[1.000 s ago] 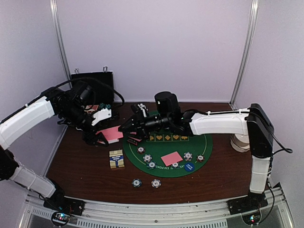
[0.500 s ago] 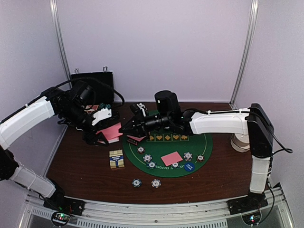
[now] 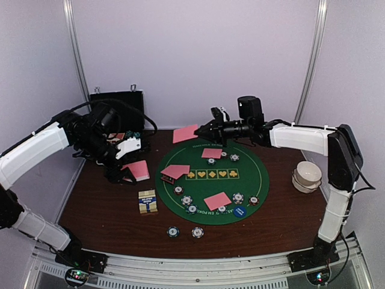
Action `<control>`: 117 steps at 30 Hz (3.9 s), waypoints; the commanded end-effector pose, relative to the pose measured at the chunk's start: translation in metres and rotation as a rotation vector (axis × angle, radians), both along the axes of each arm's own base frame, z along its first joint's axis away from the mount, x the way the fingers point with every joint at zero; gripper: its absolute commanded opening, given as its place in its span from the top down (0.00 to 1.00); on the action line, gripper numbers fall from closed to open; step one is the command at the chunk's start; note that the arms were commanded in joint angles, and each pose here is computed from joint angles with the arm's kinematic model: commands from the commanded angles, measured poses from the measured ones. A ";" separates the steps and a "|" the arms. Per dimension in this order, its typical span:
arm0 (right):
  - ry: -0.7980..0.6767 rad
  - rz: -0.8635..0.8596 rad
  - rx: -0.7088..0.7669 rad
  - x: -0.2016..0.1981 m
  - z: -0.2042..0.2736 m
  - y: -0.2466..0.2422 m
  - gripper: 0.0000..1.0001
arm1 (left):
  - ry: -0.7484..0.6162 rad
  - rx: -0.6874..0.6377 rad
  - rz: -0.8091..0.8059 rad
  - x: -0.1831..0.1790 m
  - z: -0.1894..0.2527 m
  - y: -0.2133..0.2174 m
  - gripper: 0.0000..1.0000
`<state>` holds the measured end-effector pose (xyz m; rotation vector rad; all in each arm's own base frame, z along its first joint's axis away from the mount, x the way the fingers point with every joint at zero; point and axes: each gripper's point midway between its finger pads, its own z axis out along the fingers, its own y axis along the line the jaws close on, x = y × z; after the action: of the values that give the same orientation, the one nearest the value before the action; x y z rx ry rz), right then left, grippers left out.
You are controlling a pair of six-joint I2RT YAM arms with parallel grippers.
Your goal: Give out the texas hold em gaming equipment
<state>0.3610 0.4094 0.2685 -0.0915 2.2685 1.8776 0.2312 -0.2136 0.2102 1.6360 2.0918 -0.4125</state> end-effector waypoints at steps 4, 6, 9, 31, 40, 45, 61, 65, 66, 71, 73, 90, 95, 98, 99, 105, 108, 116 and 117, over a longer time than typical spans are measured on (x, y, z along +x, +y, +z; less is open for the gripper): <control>-0.010 -0.130 -0.160 0.062 -0.047 -0.066 1.00 | -0.041 -0.030 -0.009 0.002 0.013 -0.002 1.00; -0.002 -0.152 -0.233 0.078 -0.069 -0.079 1.00 | -0.043 -0.027 -0.010 0.002 0.013 -0.001 1.00; 0.002 -0.178 -0.331 0.097 -0.100 -0.093 1.00 | -0.041 -0.024 -0.011 0.001 0.013 -0.001 1.00; -0.014 -0.325 -0.578 0.177 -0.182 -0.118 0.94 | -0.031 -0.046 -0.023 -0.001 0.017 -0.004 1.00; -0.052 -0.336 -0.634 0.173 -0.162 -0.130 0.53 | -0.011 -0.057 -0.017 -0.004 0.017 -0.006 1.00; -0.132 -0.366 -0.617 0.164 -0.116 -0.135 0.39 | 0.010 -0.064 -0.013 -0.004 0.015 -0.008 1.00; -0.201 -0.066 -0.276 -0.017 -0.029 -0.009 0.17 | 0.032 -0.075 -0.015 0.000 0.015 -0.014 1.00; -0.156 0.018 -0.168 -0.059 -0.016 0.021 0.15 | 0.034 -0.072 -0.016 0.001 0.014 -0.015 1.00; -0.142 0.033 -0.159 -0.067 -0.017 0.026 0.15 | 0.035 -0.072 -0.016 0.000 0.013 -0.015 1.00; -0.127 0.097 -0.090 -0.095 -0.011 0.059 0.15 | 0.037 -0.073 -0.015 0.002 0.014 -0.016 1.00; -0.130 0.120 -0.055 -0.102 -0.009 0.073 0.14 | 0.034 -0.077 -0.017 0.003 0.015 -0.017 1.00; -0.103 0.236 0.059 -0.132 -0.011 0.141 0.15 | 0.018 -0.083 -0.022 0.006 0.020 -0.018 1.00; -0.080 0.243 0.064 -0.130 -0.015 0.151 0.17 | 0.014 -0.086 -0.024 0.006 0.022 -0.019 1.00; -0.069 0.243 0.062 -0.128 -0.019 0.155 0.19 | 0.012 -0.086 -0.023 0.005 0.023 -0.018 1.00; -0.070 0.239 0.058 -0.127 -0.020 0.156 0.19 | 0.009 -0.086 -0.025 0.005 0.023 -0.018 1.00; -0.061 0.233 0.034 -0.122 -0.028 0.161 0.22 | 0.004 -0.082 -0.027 0.004 0.022 -0.017 1.00; -0.045 0.229 0.013 -0.120 -0.037 0.163 0.25 | 0.005 -0.090 -0.029 0.004 0.024 -0.017 1.00; -0.012 0.178 -0.004 -0.104 -0.051 0.152 0.33 | -0.004 -0.094 -0.033 0.002 0.026 -0.017 1.00; -0.011 0.172 -0.008 -0.102 -0.051 0.150 0.34 | -0.003 -0.095 -0.035 0.002 0.027 -0.017 1.00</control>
<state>0.2468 0.5660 0.2240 -0.3607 2.3249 1.9697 0.2306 -0.2236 0.2148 1.6379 2.1014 -0.4940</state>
